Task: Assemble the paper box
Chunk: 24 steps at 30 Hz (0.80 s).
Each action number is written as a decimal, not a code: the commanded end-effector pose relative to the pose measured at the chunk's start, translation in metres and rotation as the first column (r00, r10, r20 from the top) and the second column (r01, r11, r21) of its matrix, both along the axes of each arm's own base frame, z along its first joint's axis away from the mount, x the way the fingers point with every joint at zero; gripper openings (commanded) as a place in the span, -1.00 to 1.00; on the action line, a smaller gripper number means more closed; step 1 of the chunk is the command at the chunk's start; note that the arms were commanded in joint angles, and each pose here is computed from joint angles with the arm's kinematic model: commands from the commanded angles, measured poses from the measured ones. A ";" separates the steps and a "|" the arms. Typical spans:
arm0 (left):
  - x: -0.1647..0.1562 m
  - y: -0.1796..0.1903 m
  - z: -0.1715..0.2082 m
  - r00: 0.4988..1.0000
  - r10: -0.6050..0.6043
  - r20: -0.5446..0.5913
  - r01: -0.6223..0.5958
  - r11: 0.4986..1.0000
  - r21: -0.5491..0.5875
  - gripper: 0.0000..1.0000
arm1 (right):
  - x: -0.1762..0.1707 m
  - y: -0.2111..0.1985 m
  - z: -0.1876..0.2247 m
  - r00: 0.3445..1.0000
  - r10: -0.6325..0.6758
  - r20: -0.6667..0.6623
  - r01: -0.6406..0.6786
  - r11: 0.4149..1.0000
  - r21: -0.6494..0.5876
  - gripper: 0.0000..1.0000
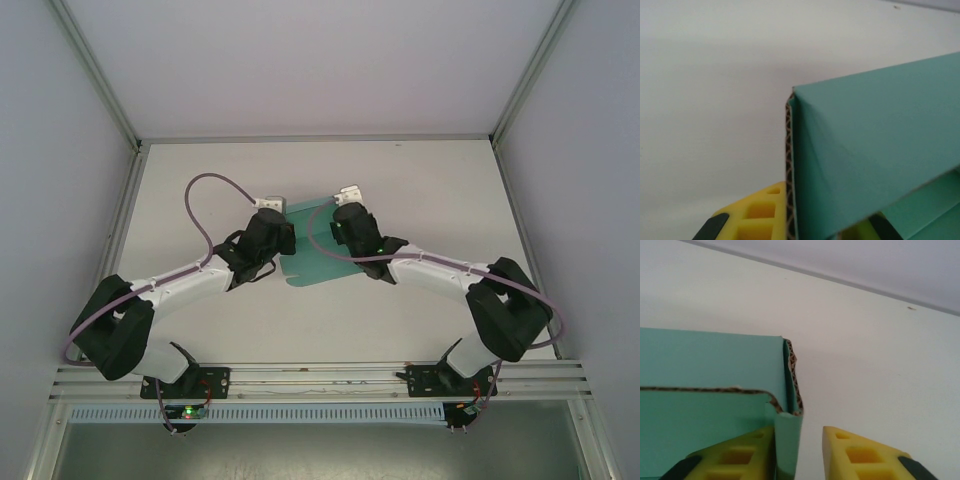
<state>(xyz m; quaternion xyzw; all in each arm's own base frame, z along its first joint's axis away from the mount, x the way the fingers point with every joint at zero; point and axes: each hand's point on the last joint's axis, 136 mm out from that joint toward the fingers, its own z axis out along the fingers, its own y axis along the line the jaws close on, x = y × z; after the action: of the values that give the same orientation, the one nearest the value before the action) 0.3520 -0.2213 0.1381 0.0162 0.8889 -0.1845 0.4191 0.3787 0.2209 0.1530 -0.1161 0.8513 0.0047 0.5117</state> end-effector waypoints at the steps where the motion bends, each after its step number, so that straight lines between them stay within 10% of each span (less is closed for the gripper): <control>1: -0.002 -0.010 0.021 0.996 -0.075 0.054 0.078 0.995 -0.068 -1.00 | 0.007 -0.019 0.002 1.000 0.000 0.024 0.000 1.000 0.017 -0.43; 10: -0.005 -0.005 0.026 0.996 -0.053 0.078 0.058 0.996 -0.072 -1.00 | 0.002 -0.032 -0.004 1.000 -0.017 -0.007 0.018 0.998 0.059 -0.26; 17: -0.005 -0.002 0.030 0.995 -0.037 0.094 0.044 0.996 -0.074 -1.00 | -0.001 -0.039 -0.007 0.999 -0.034 -0.023 0.035 0.998 0.045 -0.65; 24: -0.001 0.027 0.030 0.992 0.118 0.049 -0.119 0.993 0.004 -1.00 | -0.003 -0.087 -0.003 0.973 -0.228 0.041 0.230 0.923 -0.309 -1.00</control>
<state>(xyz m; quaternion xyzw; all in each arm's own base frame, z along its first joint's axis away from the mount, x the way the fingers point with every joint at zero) 0.3448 -0.2251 0.1468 0.0231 0.8812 -0.2082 0.4238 0.3713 0.2206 0.1624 -0.1431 0.8410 0.0407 0.5201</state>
